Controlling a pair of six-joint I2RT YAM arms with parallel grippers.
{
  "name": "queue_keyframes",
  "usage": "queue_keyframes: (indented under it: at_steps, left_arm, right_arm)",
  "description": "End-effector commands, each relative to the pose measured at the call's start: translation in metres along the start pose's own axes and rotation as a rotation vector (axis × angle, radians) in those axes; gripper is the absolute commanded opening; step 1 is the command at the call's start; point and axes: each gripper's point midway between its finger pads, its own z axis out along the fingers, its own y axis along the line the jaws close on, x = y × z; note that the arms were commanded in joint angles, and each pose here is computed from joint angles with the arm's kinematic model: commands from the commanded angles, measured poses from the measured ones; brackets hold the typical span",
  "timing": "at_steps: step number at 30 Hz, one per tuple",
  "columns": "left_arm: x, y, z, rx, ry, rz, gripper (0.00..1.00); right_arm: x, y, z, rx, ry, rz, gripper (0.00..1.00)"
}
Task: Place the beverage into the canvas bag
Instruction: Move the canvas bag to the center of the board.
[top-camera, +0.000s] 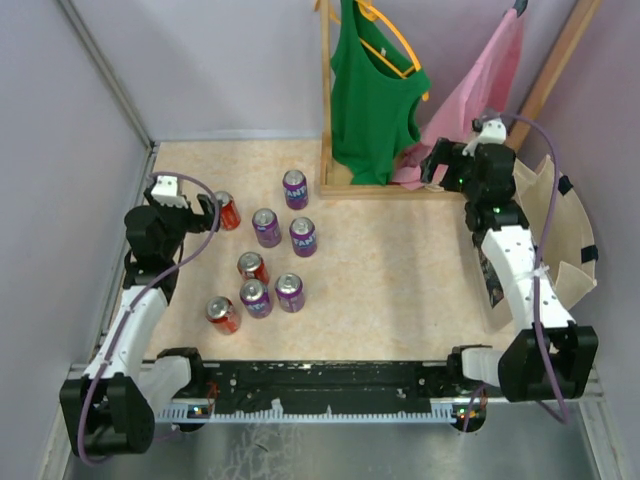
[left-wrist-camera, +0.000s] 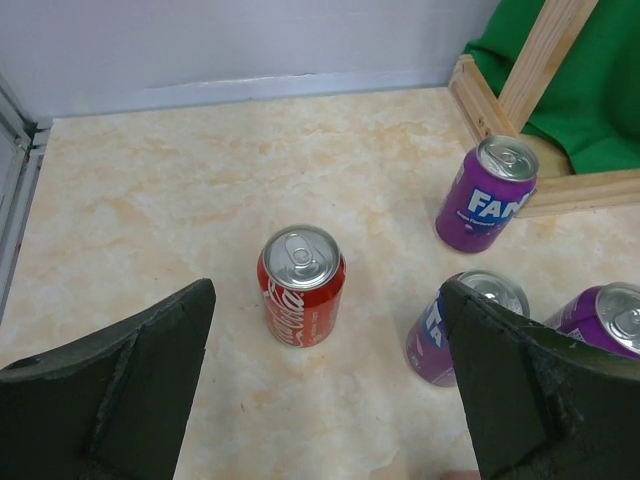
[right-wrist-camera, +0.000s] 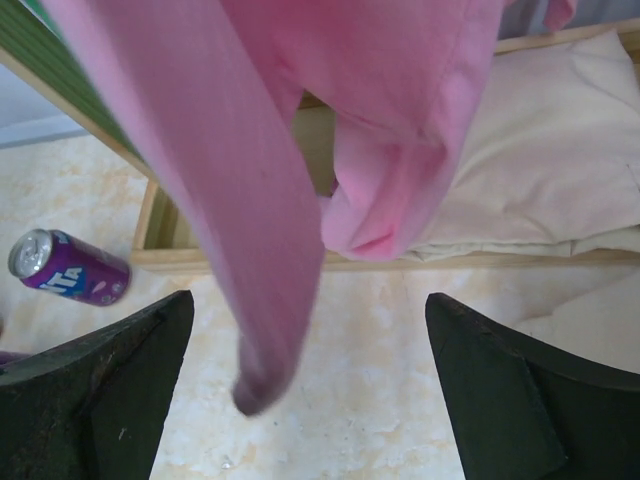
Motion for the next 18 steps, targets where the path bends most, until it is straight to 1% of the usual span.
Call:
queue_keyframes:
  at_steps: [1,3,6,7,12,15,18]
  left_arm:
    - [-0.003,-0.011,0.002,0.062,0.045,0.020,1.00]
    - [-0.003,-0.010,0.003,0.061,0.050,0.023,1.00]
    - [0.000,-0.009,0.003,0.057,0.056,0.025,1.00]
    - [0.002,-0.009,0.003,0.058,0.061,0.026,1.00]
    - [0.011,-0.014,0.000,0.082,0.083,0.024,1.00]
    - [0.013,-0.018,-0.001,0.107,0.091,0.018,1.00]
    - [0.013,-0.022,-0.001,0.128,0.095,0.015,1.00]
  right_arm:
    - [-0.025,0.011,-0.014,0.020,0.073,0.027,0.98]
    - [-0.039,0.004,-0.018,0.084,0.096,0.025,0.93]
    - [-0.050,-0.005,-0.027,0.161,0.151,0.009,0.80]
    - [-0.058,-0.007,-0.032,0.185,0.145,0.006,0.77]
    - [-0.074,-0.033,-0.065,0.369,0.155,-0.035,0.75]
    - [-0.073,-0.058,-0.082,0.497,0.211,-0.099,0.75]
    - [-0.065,-0.078,-0.097,0.573,0.272,-0.111,0.76]
